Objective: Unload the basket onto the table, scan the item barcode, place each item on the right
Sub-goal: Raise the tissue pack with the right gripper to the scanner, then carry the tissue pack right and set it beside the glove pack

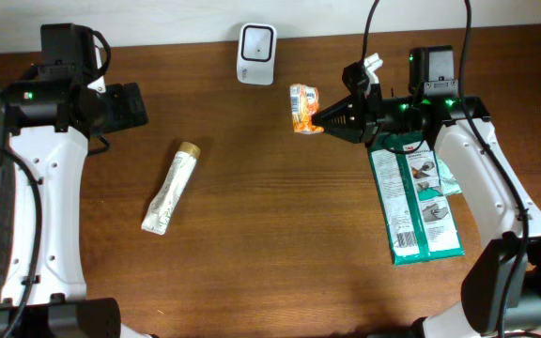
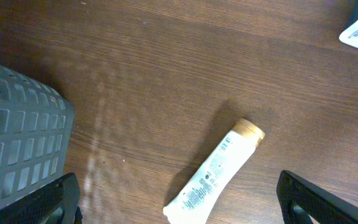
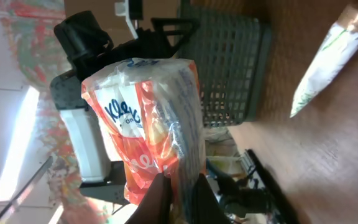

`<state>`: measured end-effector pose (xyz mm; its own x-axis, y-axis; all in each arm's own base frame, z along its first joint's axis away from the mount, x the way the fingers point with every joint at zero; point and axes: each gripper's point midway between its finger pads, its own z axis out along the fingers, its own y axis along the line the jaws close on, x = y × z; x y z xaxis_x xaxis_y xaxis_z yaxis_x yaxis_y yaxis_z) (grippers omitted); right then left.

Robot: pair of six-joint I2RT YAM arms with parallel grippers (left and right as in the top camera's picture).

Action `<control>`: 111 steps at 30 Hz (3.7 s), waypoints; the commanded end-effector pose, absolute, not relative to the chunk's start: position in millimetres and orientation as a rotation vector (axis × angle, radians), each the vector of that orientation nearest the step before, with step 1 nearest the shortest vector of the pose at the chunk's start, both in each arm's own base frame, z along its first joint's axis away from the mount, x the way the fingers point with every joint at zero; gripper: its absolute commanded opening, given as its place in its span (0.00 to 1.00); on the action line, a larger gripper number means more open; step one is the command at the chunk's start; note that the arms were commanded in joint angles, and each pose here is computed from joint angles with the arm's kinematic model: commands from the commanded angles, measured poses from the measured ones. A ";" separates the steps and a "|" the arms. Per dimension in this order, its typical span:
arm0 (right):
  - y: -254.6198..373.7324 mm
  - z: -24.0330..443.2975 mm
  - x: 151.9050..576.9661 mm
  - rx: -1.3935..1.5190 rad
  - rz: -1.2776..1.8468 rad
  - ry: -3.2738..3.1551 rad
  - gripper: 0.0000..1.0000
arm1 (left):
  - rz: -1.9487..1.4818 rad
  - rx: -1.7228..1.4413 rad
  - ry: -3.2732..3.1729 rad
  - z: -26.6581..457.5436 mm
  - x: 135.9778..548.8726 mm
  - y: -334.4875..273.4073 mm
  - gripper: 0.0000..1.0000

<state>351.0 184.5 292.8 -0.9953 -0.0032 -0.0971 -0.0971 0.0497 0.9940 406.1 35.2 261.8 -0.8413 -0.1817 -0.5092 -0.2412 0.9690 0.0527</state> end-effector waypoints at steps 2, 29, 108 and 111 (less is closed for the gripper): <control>208.3 260.0 357.8 -0.096 1.794 2.391 0.04 | 0.168 -0.300 2.596 261.7 405.9 37.8 0.99; 238.9 182.3 623.5 -0.755 -0.669 1.860 0.04 | 0.168 -0.300 2.596 261.7 405.9 37.8 0.99; 106.2 107.8 324.8 0.167 0.615 3.112 0.75 | 0.168 -0.299 2.596 261.7 405.9 37.8 0.99; 144.0 114.1 341.1 0.119 0.716 3.019 0.75 | 0.162 -0.297 2.593 262.1 406.9 36.9 0.99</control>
<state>332.3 92.9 94.2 -0.9922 0.1225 0.0223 0.1235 0.9458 0.3005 406.2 35.1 261.8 -0.8411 -0.1817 -0.5095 -0.2410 0.9691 0.0523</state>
